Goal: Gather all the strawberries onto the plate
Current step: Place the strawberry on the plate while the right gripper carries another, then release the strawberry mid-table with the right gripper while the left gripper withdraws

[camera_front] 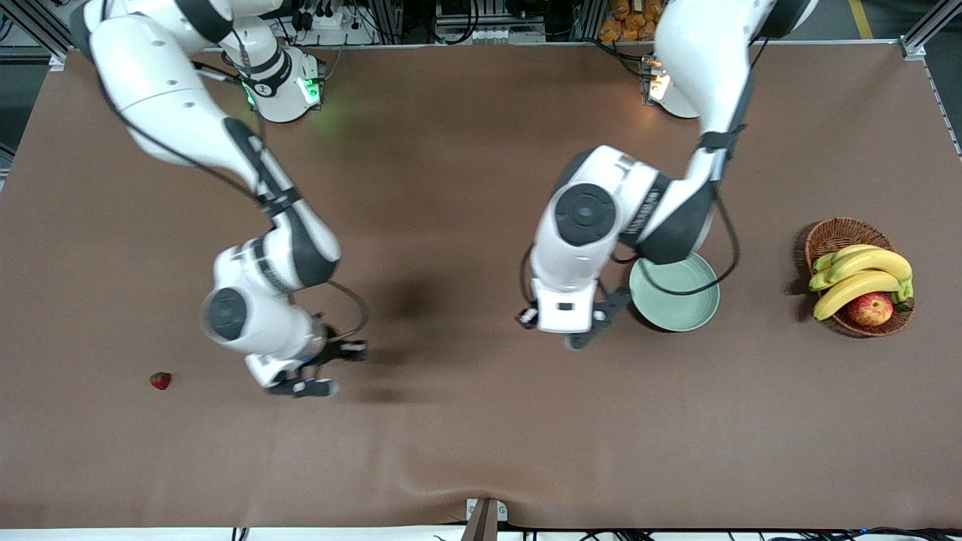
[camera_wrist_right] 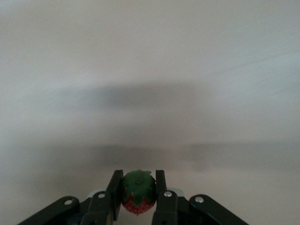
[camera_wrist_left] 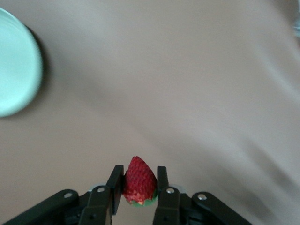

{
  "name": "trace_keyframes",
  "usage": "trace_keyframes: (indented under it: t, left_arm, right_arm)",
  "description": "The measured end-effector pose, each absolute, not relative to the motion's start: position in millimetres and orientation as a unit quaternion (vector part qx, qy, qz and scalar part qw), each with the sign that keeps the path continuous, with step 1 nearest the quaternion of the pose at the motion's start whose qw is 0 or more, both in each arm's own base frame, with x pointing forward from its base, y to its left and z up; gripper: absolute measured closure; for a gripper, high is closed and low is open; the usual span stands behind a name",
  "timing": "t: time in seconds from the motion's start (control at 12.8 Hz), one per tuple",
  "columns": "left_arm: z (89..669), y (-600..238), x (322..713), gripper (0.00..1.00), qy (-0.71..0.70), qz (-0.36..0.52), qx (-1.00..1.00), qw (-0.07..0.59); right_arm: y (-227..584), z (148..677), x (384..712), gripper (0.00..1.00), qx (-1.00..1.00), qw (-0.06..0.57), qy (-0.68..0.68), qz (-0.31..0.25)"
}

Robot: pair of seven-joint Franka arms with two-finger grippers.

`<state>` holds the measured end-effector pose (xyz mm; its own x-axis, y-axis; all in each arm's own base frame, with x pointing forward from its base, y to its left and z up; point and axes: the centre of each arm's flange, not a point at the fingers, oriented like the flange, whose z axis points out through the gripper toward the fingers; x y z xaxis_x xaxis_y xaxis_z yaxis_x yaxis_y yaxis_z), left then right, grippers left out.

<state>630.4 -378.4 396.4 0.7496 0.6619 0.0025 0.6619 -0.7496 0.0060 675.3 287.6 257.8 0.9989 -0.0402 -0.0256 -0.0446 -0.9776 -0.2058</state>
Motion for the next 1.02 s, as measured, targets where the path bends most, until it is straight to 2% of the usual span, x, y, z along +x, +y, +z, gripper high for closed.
trace_keyframes:
  t: [0.16, 0.39, 0.63, 0.86, 0.94, 1.02]
  left_arm:
    - [380.0, -295.3, 629.8, 0.67, 0.316, -0.022, 0.948, -0.036]
    - [336.3, -195.7, 617.3, 0.67, 0.292, -0.043, 0.954, -0.053]
    - [275.9, -156.3, 597.5, 0.67, 0.279, -0.042, 0.958, -0.057]
    - [235.9, -116.7, 588.6, 0.67, 0.265, -0.054, 0.961, -0.056]
    - [226.7, -105.7, 587.9, 0.67, 0.263, -0.058, 0.961, -0.056]
    - [220.7, -100.4, 587.9, 0.67, 0.262, -0.060, 0.962, -0.056]
  right_arm:
    - [375.8, 259.1, 634.1, 0.68, -0.994, 0.110, 0.013, 0.007]
    - [464.3, 254.4, 581.6, 0.68, -0.991, 0.132, 0.017, -0.013]
    - [508.0, 230.4, 551.4, 0.68, -0.986, 0.160, 0.041, -0.030]
    - [524.4, 195.5, 536.2, 0.68, -0.984, 0.166, 0.048, -0.046]
    - [525.1, 187.9, 534.1, 0.62, -0.985, 0.161, 0.047, -0.049]
    - [525.6, 186.2, 533.5, 0.51, -0.985, 0.159, 0.046, -0.052]
